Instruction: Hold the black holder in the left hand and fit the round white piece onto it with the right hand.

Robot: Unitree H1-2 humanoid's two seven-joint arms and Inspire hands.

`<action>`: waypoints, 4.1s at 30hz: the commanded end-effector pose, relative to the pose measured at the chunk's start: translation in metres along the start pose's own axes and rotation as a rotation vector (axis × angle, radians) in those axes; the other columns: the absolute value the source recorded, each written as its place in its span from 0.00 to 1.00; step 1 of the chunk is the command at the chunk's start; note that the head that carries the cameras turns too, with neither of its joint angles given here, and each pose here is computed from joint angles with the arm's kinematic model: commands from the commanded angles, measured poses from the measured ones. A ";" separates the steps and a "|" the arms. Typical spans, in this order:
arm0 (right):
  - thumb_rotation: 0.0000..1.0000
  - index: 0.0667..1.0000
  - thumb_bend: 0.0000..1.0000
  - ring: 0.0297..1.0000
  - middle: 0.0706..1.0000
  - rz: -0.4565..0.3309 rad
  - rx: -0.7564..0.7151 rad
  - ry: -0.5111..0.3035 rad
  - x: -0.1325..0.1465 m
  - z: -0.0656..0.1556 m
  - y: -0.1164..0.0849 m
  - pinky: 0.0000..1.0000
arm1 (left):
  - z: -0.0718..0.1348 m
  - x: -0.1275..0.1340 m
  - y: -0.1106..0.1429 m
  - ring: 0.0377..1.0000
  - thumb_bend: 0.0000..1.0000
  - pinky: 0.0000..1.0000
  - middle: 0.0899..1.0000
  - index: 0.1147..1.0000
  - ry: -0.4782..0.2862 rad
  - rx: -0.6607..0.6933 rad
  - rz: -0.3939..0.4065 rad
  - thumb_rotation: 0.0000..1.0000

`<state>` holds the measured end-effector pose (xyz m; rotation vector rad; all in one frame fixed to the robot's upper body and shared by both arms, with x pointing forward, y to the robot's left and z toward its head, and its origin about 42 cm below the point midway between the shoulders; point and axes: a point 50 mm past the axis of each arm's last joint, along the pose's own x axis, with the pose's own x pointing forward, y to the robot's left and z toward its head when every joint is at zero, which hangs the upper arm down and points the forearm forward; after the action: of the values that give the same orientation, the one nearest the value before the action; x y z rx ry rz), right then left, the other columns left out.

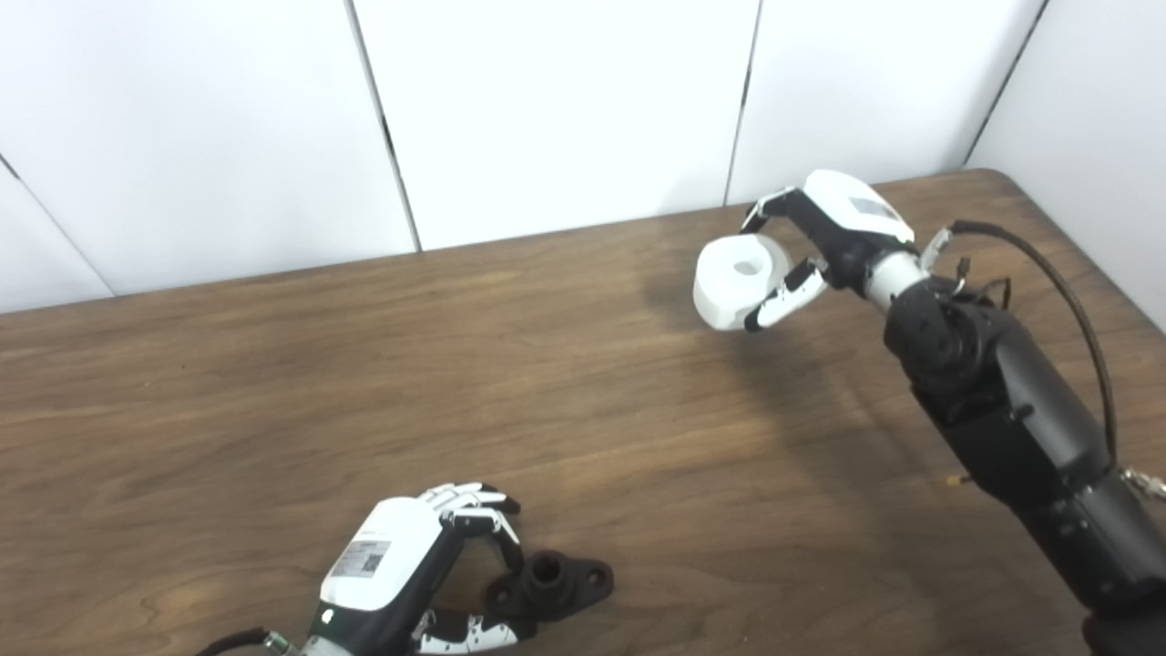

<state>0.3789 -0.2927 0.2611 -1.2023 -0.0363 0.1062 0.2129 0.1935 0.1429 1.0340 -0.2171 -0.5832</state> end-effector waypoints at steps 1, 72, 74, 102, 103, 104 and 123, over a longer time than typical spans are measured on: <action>0.13 0.45 0.52 0.92 0.81 -0.050 -0.005 -0.072 -0.005 0.023 -0.017 0.83 | -0.015 -0.017 -0.028 0.84 0.52 0.83 0.76 0.42 0.133 -0.021 -0.156 0.04; 0.13 0.45 0.52 0.89 0.79 0.207 0.108 -0.317 -0.109 0.128 0.000 0.86 | -0.007 0.015 -0.017 0.85 0.52 0.84 0.76 0.42 0.173 0.016 -0.134 0.05; 0.13 0.45 0.52 0.89 0.79 0.216 0.109 -0.320 -0.110 0.129 0.003 0.87 | -0.007 0.015 -0.016 0.85 0.52 0.85 0.76 0.42 0.174 0.018 -0.134 0.05; 0.13 0.45 0.52 0.91 0.80 0.305 0.106 -0.323 -0.107 0.132 0.029 0.90 | -0.005 0.018 -0.017 0.85 0.52 0.85 0.77 0.42 0.186 0.020 -0.117 0.05; 0.13 0.45 0.52 0.91 0.80 0.306 0.106 -0.323 -0.107 0.132 0.030 0.90 | -0.005 0.018 -0.017 0.85 0.52 0.85 0.77 0.42 0.185 0.020 -0.116 0.05; 0.13 0.45 0.52 0.91 0.80 0.306 0.106 -0.323 -0.106 0.132 0.031 0.90 | -0.005 0.018 -0.017 0.85 0.52 0.85 0.77 0.42 0.186 0.020 -0.116 0.05; 0.13 0.45 0.52 0.91 0.80 0.348 0.058 -0.355 -0.100 0.137 0.041 0.87 | 0.000 0.022 -0.018 0.85 0.52 0.85 0.76 0.42 0.184 0.012 -0.105 0.05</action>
<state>0.2629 -0.1636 0.2639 -1.0877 -0.0656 0.6406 0.2312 0.1624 0.1492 1.0709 -0.1727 -0.5467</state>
